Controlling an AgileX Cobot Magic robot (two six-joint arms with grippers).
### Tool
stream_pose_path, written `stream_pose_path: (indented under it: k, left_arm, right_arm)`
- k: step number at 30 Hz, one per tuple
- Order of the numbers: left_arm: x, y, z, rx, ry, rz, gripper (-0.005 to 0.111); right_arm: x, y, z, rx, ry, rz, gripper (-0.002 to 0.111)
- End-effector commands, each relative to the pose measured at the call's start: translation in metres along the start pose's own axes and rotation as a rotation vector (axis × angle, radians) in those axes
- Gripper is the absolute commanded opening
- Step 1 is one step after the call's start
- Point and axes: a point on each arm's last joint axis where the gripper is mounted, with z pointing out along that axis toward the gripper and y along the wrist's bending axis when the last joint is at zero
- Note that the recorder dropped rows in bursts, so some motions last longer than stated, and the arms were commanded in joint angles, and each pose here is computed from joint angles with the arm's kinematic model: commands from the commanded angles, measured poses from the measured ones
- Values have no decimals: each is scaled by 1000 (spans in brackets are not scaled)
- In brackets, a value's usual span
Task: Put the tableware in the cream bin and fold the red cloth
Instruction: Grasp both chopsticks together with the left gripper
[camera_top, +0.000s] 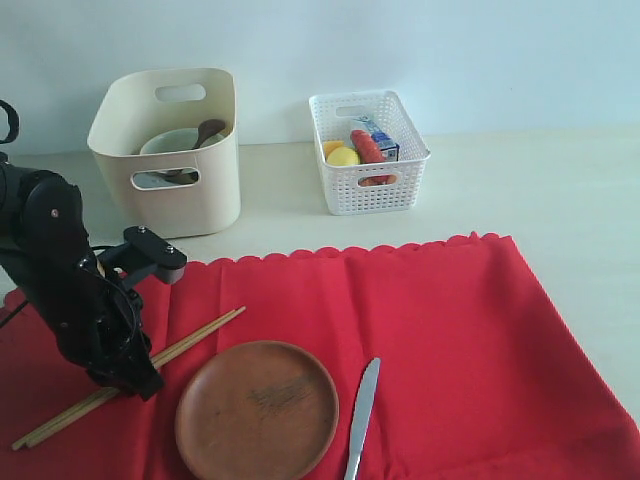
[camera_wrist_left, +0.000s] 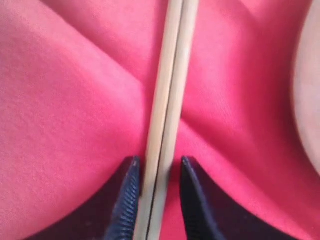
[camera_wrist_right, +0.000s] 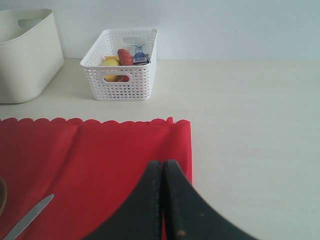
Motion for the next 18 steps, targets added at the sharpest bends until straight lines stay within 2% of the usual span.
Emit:
stream_pose_path:
  k: [1, 3, 6, 18]
  left_arm:
    - [0, -1, 1, 4, 10, -7, 29]
    - [0, -1, 1, 4, 10, -12, 25]
    - [-1, -1, -1, 1, 4, -14, 2]
    - [0, -3, -23, -12, -41, -35, 0]
  right_arm:
    - [0, 0, -1, 3, -10, 1, 0]
    - [0, 0, -1, 3, -10, 1, 0]
    - [0, 0, -1, 3, -10, 1, 0]
    - [0, 0, -1, 3, -10, -1, 0]
